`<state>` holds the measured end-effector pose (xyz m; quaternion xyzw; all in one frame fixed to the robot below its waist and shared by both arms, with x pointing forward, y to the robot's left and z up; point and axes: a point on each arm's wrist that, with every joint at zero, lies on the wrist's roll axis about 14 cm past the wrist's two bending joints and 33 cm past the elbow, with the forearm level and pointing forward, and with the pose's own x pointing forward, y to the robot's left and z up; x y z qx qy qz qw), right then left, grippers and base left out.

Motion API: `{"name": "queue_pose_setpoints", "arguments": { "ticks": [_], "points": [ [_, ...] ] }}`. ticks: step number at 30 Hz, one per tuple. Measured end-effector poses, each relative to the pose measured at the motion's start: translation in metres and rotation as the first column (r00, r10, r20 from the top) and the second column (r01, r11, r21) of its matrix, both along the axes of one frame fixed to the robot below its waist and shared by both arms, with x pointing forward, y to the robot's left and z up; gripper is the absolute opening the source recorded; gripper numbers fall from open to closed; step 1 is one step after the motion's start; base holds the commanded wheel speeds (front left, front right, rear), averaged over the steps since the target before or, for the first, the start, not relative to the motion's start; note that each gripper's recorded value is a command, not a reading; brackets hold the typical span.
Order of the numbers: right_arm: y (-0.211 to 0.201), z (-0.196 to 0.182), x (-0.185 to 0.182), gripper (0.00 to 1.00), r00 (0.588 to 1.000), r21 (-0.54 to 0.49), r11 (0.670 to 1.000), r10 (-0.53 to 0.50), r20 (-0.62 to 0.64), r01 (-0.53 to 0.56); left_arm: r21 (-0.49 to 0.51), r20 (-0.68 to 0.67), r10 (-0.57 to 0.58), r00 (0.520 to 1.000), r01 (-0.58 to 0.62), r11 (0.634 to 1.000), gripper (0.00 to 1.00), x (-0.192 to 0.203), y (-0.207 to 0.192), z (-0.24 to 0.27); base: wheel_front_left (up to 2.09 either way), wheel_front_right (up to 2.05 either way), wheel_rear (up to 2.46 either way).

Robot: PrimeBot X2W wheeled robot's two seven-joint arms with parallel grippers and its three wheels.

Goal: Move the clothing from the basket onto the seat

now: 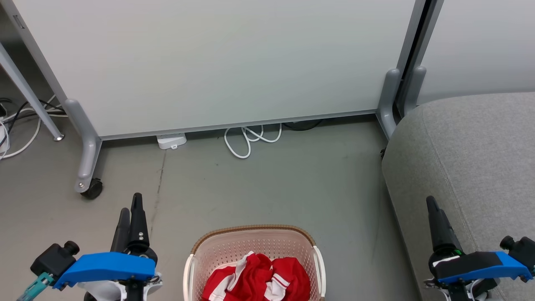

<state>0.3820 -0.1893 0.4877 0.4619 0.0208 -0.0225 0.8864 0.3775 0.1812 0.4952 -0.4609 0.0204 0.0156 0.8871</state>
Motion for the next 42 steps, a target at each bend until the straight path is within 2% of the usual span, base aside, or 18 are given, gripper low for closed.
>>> {"name": "queue_pose_setpoints", "arguments": {
  "ticks": [8,19,42],
  "points": [
    [0.004,0.002,0.001,1.0,1.0,-0.133,0.991,0.018,0.011,-0.017,0.159,0.006,-0.021,1.0,0.019,0.987,1.0,-0.001,-0.004,0.0,0.0,0.0,0.0],
    [0.011,0.005,0.002,1.0,0.998,-0.274,0.961,0.052,0.019,-0.045,0.311,0.032,-0.042,0.999,0.03,0.95,1.0,-0.001,-0.008,0.005,0.0,0.0,0.0],
    [0.017,0.01,0.002,1.0,0.995,-0.489,0.87,0.091,0.039,-0.061,0.499,0.064,-0.125,0.99,0.077,0.863,1.0,-0.002,-0.027,0.006,0.0,0.0,0.0]
  ]
}}
